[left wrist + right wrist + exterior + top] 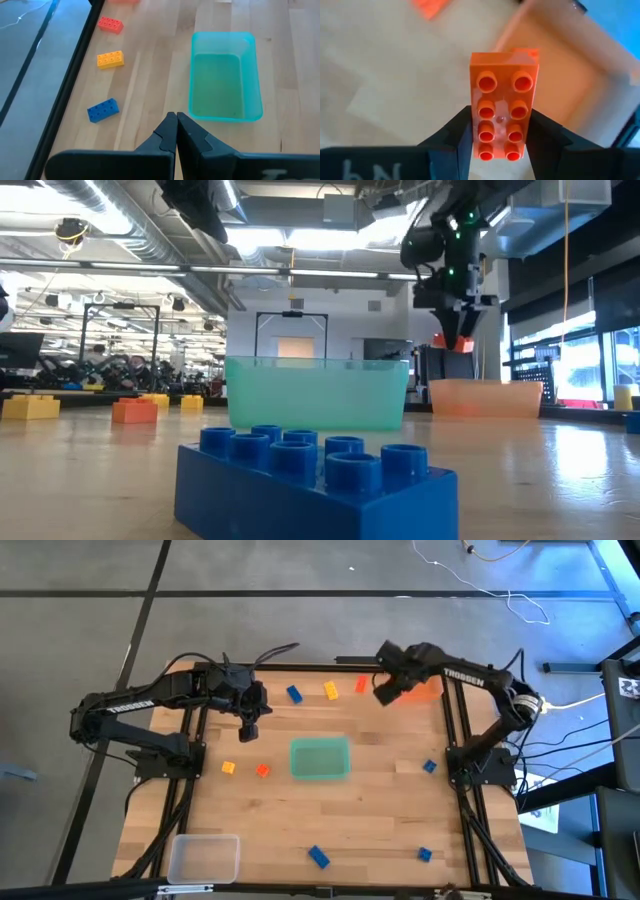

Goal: Sort & place blocks by color
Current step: Put the orange game piece into the orange bin

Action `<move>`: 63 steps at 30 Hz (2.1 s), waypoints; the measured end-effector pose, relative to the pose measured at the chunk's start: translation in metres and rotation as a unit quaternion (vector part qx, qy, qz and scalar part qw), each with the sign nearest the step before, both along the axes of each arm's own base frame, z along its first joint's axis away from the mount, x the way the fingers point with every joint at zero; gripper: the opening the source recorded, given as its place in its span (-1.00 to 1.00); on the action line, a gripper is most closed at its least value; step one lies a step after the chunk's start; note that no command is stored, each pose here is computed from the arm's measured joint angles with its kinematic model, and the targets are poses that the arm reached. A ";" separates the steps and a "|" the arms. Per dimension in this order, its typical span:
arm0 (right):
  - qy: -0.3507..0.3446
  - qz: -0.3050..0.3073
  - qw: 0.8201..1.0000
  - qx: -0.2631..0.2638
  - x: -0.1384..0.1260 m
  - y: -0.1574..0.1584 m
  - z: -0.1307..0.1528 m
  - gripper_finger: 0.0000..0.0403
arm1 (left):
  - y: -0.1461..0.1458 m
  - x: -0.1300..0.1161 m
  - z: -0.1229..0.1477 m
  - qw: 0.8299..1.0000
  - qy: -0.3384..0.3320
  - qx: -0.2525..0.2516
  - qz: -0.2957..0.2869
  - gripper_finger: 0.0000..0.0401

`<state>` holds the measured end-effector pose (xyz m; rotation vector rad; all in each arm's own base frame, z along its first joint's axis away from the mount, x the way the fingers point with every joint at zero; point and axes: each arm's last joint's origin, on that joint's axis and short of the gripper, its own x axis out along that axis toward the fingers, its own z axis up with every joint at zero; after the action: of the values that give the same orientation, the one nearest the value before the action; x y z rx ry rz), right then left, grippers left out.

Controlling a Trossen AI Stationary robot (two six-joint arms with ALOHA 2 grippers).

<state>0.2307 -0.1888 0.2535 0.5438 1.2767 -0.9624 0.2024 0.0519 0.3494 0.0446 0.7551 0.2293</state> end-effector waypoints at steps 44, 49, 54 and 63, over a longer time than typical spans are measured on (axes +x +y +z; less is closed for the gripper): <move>0.041 -0.088 0.992 0.085 -0.046 -0.096 -0.080 0.32 | 0.000 0.000 0.000 1.000 0.002 0.005 -0.007 -1.00; 0.042 -0.088 0.991 0.086 -0.046 -0.095 -0.080 0.33 | 0.000 0.000 0.000 1.000 0.002 0.005 -0.006 -1.00; 0.068 -0.090 0.990 0.083 -0.049 -0.094 -0.080 0.33 | 0.000 0.000 0.000 1.000 0.002 0.005 -0.006 -1.00; -0.015 -0.054 0.988 0.147 -0.046 -0.087 -0.071 0.33 | 0.000 0.000 0.000 1.000 0.002 0.005 -0.006 -1.00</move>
<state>0.1847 -0.2756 0.1827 0.8608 1.3829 -0.8542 0.2025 0.0517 0.3494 0.0599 0.7569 0.2209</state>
